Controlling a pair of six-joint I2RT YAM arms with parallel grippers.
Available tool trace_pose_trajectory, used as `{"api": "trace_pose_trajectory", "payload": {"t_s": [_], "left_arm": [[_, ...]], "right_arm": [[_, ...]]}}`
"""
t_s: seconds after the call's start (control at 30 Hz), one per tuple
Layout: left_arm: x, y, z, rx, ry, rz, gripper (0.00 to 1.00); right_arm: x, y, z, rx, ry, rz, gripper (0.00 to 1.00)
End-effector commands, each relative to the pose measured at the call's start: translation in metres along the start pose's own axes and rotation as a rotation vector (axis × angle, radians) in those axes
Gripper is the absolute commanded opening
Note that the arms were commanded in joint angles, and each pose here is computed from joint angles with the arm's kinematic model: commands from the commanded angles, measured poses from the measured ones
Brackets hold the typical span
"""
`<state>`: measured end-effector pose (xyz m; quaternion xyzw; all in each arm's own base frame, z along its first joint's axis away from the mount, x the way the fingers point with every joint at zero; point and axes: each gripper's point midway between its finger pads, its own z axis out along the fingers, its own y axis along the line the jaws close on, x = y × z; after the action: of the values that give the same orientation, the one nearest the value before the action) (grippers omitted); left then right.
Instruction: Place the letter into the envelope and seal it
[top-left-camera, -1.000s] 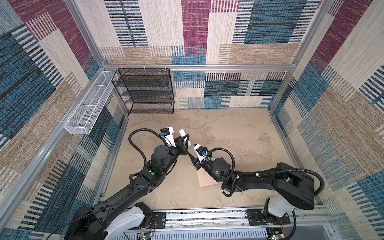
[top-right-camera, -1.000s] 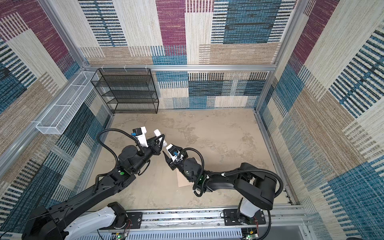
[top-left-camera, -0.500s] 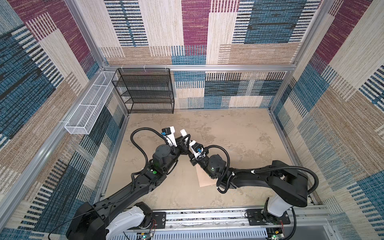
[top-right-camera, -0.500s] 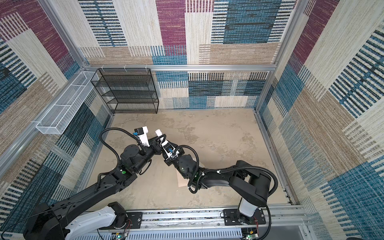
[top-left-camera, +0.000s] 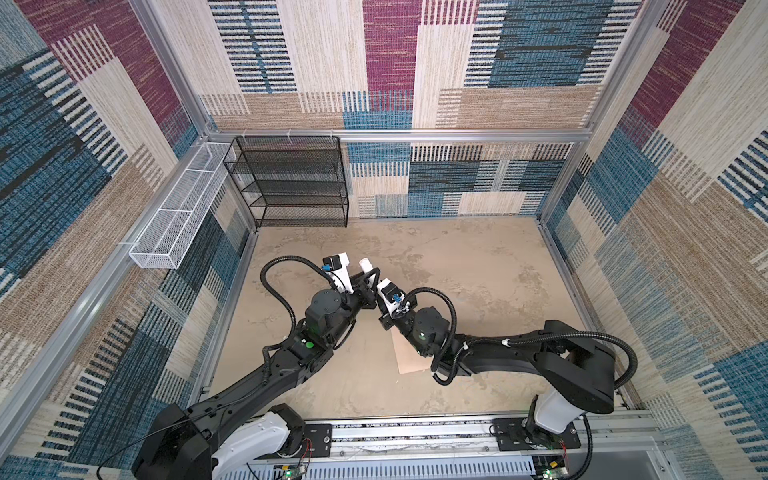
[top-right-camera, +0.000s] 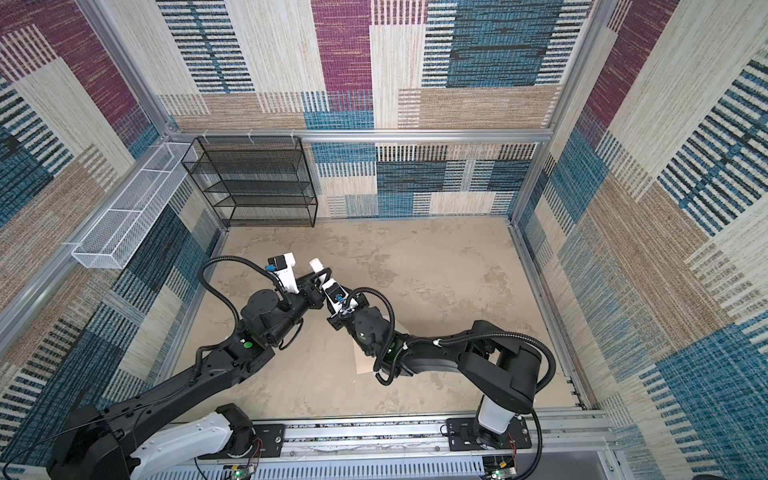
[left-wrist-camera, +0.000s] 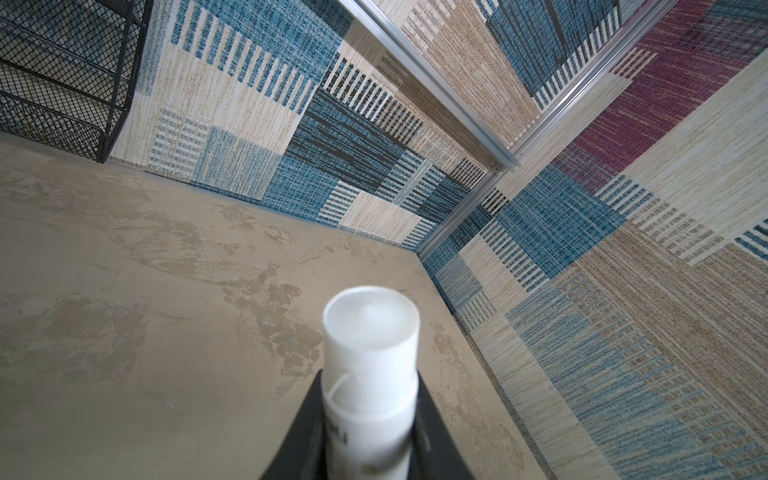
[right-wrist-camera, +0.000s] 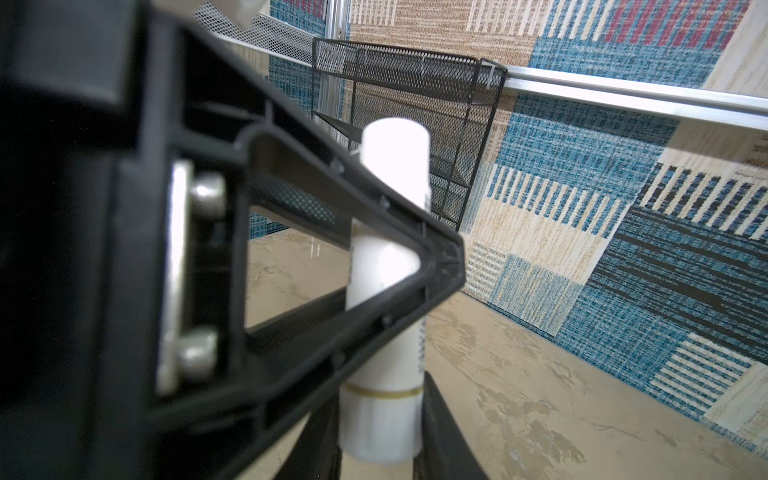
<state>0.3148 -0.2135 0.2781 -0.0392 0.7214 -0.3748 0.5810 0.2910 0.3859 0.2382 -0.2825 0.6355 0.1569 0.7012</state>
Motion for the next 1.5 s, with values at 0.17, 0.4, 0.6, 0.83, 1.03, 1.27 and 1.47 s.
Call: {"api": "trace_pose_trajectory", "payload": {"t_s": [0.17, 0.4, 0.6, 0.83, 1.03, 1.27, 1.47], "left_arm": [[0.008, -0.007, -0.003, 0.044, 0.042, 0.002, 0.0], [0.012, -0.036, -0.017, 0.194, 0.114, 0.034, 0.0], [0.018, -0.073, -0.039, 0.413, 0.193, 0.017, 0.0], [0.027, -0.105, -0.065, 0.635, 0.283, -0.021, 0.0], [0.034, -0.117, -0.082, 0.735, 0.335, -0.004, 0.0], [0.034, -0.117, -0.084, 0.737, 0.332, 0.005, 0.0], [0.007, -0.071, -0.058, 0.399, 0.161, 0.043, 0.0]], "right_arm": [[-0.021, 0.011, -0.01, -0.108, -0.024, 0.069, 0.23], [-0.051, 0.038, -0.046, -0.424, -0.047, 0.208, 0.19], [-0.078, 0.045, -0.09, -0.688, -0.083, 0.315, 0.17], [-0.098, 0.044, -0.135, -0.913, -0.097, 0.368, 0.2], [-0.094, 0.046, -0.152, -1.029, -0.054, 0.409, 0.2], [-0.078, 0.043, -0.141, -0.964, -0.016, 0.363, 0.26], [-0.031, 0.018, -0.106, -0.673, 0.044, 0.252, 0.58]]}}
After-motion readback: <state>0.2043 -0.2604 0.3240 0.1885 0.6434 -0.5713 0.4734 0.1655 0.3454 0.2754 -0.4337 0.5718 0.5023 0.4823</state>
